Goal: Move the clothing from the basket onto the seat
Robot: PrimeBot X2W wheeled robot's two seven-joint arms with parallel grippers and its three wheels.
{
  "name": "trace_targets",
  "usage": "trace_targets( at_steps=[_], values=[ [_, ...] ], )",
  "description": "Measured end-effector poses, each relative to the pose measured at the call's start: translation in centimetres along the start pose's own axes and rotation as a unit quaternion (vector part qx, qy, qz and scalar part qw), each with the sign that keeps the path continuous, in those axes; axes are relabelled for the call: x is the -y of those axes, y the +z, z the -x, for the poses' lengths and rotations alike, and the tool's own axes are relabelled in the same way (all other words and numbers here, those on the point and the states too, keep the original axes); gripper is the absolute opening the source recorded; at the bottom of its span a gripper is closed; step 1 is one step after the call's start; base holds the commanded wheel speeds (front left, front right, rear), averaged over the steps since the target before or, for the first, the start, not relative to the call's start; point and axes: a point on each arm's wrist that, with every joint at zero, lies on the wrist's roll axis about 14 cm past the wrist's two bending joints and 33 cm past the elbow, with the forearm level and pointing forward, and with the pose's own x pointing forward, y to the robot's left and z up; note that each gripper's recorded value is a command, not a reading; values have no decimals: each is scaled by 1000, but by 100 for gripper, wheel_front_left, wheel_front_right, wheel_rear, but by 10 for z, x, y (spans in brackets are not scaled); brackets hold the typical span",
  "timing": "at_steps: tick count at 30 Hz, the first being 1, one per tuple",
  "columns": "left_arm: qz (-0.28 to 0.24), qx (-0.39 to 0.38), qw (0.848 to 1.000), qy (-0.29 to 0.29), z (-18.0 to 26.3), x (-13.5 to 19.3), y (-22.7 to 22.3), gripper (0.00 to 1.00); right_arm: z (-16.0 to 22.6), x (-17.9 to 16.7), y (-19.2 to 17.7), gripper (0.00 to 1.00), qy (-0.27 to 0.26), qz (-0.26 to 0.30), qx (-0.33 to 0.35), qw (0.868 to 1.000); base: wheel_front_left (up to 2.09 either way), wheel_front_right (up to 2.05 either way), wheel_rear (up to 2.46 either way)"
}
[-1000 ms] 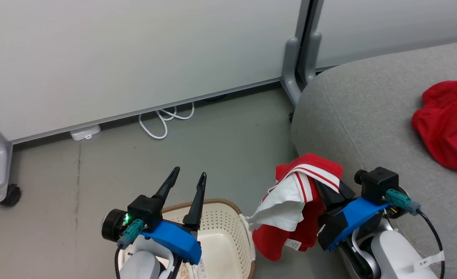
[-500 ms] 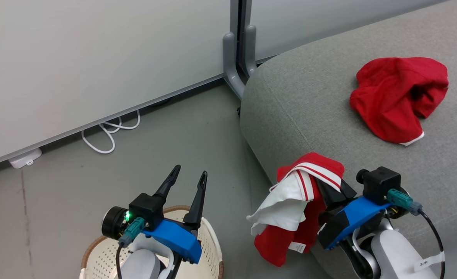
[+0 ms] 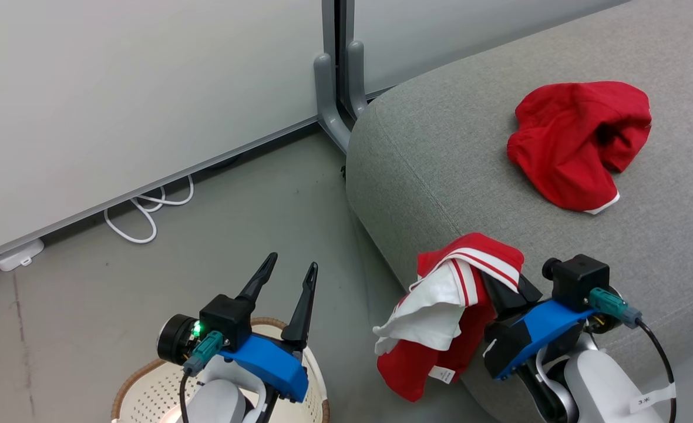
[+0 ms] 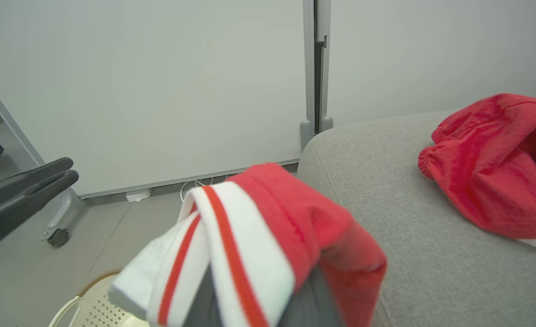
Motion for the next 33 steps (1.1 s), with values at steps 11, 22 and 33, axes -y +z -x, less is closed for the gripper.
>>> trace_targets(
  at_steps=[11,22,33],
  values=[
    [0,1,1000,11,5,-7,1,100,-4,-3,0,0,4,-1,1,1000,0,0,0],
    [6,-2,1000,18,6,-12,-4,100,-30,13,50,0,15,70,40,997,0,0,0],
    [9,0,1000,20,-2,-25,-7,100,-67,75,165,0,-52,146,126,980,0,0,0]
  ],
)
